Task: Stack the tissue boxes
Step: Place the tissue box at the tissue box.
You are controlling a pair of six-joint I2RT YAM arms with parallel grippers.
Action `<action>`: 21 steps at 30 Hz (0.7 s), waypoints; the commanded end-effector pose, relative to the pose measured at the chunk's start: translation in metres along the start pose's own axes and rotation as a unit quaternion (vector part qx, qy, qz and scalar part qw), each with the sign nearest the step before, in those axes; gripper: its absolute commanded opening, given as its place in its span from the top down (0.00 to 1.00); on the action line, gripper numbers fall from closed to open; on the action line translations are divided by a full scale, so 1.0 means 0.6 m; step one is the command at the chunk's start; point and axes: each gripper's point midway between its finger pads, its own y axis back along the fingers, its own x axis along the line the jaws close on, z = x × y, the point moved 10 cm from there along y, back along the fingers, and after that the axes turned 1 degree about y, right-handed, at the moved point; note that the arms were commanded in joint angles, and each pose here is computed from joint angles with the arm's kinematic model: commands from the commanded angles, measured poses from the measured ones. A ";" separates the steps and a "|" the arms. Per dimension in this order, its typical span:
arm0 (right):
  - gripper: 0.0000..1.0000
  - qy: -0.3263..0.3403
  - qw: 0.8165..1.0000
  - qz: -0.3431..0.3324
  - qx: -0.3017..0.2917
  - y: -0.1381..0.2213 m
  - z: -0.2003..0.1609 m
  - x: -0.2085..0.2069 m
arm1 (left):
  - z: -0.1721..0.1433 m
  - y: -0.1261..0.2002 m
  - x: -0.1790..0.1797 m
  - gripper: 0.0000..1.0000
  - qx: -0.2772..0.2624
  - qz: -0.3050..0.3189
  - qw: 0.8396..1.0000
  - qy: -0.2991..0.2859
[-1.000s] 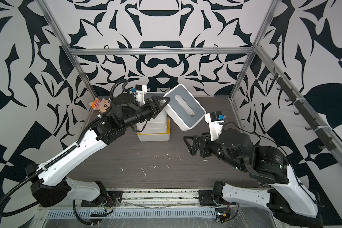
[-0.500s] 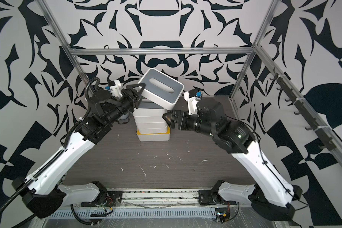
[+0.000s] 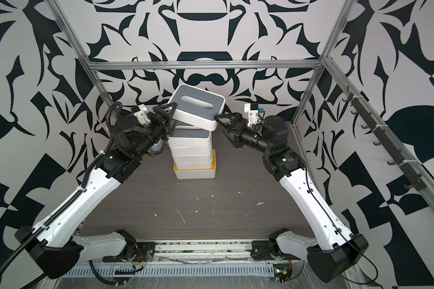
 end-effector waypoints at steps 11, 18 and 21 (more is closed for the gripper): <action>0.14 -0.052 0.992 0.113 -0.027 -0.045 0.045 0.007 | 0.005 0.004 -0.030 0.76 -0.007 -0.065 0.997 0.047; 0.24 -0.053 0.989 0.130 -0.048 -0.042 0.048 0.008 | 0.005 0.001 -0.023 0.76 -0.012 -0.057 0.997 0.048; 0.30 -0.050 0.989 0.131 -0.049 -0.041 0.048 0.011 | 0.005 0.000 -0.021 0.75 -0.013 -0.054 0.997 0.047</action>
